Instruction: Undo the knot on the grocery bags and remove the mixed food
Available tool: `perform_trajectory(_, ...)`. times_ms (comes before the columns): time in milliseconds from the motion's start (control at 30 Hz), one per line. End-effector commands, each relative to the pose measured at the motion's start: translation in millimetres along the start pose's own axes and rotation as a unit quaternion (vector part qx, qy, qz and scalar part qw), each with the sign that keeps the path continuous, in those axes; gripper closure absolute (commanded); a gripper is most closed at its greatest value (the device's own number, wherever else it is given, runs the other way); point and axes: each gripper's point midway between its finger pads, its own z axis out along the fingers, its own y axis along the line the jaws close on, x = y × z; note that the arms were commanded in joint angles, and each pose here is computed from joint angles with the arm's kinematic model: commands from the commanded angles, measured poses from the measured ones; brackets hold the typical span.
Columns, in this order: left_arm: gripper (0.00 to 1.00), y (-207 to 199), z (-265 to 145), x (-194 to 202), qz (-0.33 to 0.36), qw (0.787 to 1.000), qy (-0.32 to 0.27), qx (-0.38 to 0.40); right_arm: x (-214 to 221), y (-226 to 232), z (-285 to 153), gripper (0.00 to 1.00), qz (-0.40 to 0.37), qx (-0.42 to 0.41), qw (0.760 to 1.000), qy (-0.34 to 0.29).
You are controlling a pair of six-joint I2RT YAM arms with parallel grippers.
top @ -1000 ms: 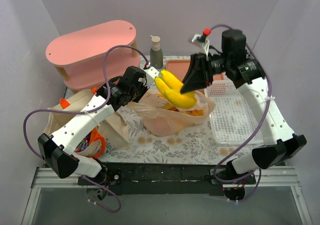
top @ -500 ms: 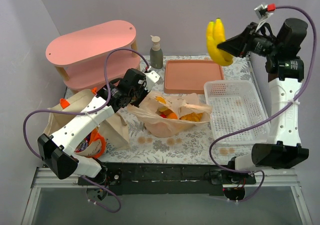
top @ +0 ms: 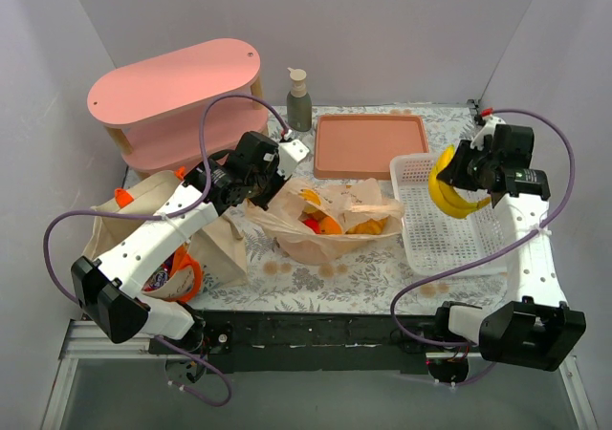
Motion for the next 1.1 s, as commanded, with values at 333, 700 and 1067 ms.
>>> perform_trajectory(333,1.00,-5,-11,-2,0.006,1.000,-0.010,0.022,60,-19,41,0.99,0.077,0.007,0.994,0.079)
perform_trajectory(700,1.00,-11,-7,-8,0.007,0.999,-0.007,0.040,80,-20,78,0.99,0.098,-0.029,0.991,0.086)
perform_trajectory(1067,1.00,-12,-3,-12,0.008,0.999,-0.002,0.046,80,-25,95,0.99,0.097,-0.029,0.991,0.087)
